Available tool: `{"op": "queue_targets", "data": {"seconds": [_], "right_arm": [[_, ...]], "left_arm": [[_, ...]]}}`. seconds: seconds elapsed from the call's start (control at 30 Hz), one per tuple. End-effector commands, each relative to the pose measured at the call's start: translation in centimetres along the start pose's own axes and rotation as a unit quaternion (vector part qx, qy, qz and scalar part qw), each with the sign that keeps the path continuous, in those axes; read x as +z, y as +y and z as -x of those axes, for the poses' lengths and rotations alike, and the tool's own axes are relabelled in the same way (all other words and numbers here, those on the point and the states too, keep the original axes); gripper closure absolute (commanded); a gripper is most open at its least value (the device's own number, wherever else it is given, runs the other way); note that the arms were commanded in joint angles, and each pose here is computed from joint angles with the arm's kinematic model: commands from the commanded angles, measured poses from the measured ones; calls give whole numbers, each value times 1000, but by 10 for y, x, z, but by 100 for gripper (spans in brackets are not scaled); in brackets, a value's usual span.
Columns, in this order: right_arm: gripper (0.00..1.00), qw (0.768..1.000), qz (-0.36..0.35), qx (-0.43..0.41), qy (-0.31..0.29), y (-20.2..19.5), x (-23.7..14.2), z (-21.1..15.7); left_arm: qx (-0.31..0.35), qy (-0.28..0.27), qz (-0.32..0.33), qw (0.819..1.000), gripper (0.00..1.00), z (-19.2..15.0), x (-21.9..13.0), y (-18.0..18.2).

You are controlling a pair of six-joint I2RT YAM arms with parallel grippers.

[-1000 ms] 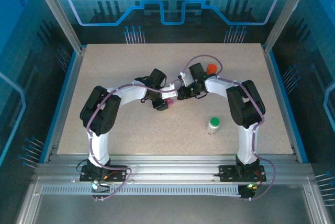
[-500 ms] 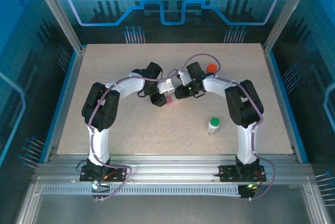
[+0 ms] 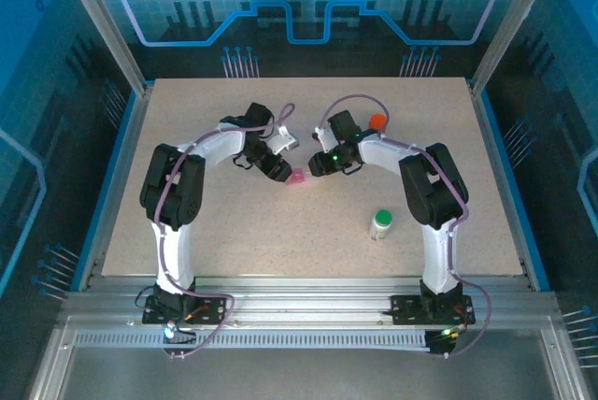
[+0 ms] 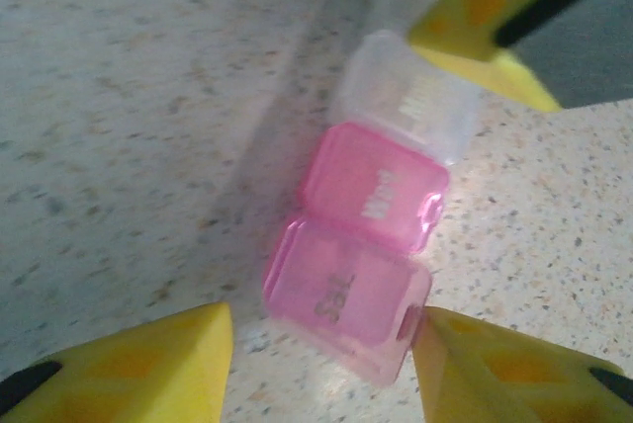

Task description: Sort the pills into containers

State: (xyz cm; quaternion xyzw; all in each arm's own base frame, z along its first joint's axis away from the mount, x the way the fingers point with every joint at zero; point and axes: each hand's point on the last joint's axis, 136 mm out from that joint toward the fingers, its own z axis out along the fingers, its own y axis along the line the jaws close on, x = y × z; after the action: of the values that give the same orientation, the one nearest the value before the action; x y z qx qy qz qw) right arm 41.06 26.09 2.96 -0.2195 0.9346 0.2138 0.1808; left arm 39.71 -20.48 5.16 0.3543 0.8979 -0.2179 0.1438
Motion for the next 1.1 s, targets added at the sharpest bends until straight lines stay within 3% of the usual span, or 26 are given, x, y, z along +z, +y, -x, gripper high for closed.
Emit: {"op": "queue_targets", "data": {"seconds": [0.0, 0.3, 0.73, 0.87, 1.07], "right_arm": [[59, 991, -64, 23, 117, -33, 23, -68], [59, 990, -66, 16, 120, -31, 24, -69], [59, 991, -72, 16, 110, -32, 23, -65], [57, 992, -75, 14, 98, -31, 19, -61], [56, 993, -78, 14, 83, -30, 12, -56]], "left_arm": [[-25, -14, 10, 1000, 45, 10, -9, 10], [-30, -19, 63, 997, 41, 14, -5, 34], [-46, 25, 99, 994, 41, 4, 17, 41], [-43, 2, 108, 993, 41, 15, 3, 40], [-23, -97, 124, 987, 41, 55, -48, 24]]}}
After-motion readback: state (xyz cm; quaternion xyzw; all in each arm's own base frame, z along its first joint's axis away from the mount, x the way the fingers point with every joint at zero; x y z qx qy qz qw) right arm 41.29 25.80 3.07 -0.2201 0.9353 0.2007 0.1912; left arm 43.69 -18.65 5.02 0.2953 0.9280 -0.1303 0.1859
